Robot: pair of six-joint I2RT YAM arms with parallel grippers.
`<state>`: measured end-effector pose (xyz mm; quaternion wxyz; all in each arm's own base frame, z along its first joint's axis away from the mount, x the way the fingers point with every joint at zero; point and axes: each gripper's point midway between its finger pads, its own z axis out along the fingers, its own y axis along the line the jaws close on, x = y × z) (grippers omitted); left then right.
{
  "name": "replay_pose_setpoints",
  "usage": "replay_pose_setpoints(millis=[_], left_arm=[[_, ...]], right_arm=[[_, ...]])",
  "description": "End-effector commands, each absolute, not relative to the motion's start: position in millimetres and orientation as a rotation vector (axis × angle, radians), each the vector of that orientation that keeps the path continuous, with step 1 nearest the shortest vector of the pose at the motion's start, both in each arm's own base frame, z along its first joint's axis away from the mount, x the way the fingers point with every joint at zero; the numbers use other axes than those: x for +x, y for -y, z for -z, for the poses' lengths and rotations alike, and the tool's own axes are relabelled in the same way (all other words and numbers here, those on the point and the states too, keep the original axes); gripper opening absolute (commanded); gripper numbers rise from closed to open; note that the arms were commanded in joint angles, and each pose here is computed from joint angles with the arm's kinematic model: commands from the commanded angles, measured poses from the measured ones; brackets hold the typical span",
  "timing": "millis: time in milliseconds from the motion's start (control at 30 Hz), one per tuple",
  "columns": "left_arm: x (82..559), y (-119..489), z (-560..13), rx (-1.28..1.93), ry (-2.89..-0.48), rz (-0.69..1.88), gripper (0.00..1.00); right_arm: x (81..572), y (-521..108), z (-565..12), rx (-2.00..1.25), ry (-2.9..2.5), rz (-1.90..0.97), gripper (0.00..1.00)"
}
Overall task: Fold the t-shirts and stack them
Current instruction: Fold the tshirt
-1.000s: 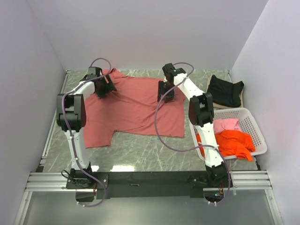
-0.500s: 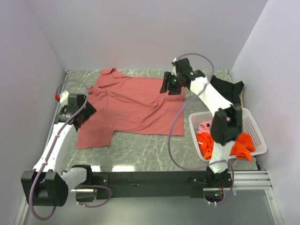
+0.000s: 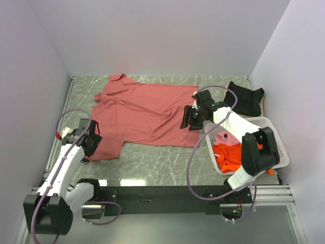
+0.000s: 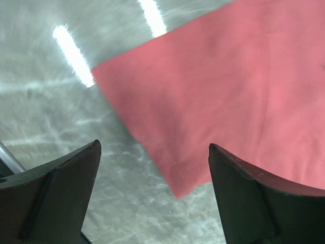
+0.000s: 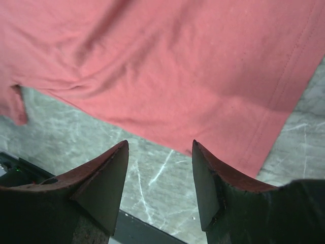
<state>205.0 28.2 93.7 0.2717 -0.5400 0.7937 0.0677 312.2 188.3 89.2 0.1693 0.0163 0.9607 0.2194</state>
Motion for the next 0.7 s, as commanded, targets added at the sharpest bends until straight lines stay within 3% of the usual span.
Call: replay_pose_setpoints(millis=[0, 133, 467, 667], left_arm=[[196, -28, -78, -1.683, -1.969, -0.141, 0.91], [198, -40, -74, -1.718, -1.896, -0.221, 0.87], [212, -50, -55, -1.767, -1.844, -0.293, 0.65], [213, -53, -42, -1.8, -1.844, -0.305, 0.61]], right_arm=[[320, -194, -120, 0.01, -2.584, -0.673, 0.6], [305, -186, -120, 0.023, -2.573, -0.669, 0.6], [276, -172, -110, 0.078, -2.581, -0.656, 0.6], [269, -169, -105, 0.088, -2.59, -0.644, 0.6]])
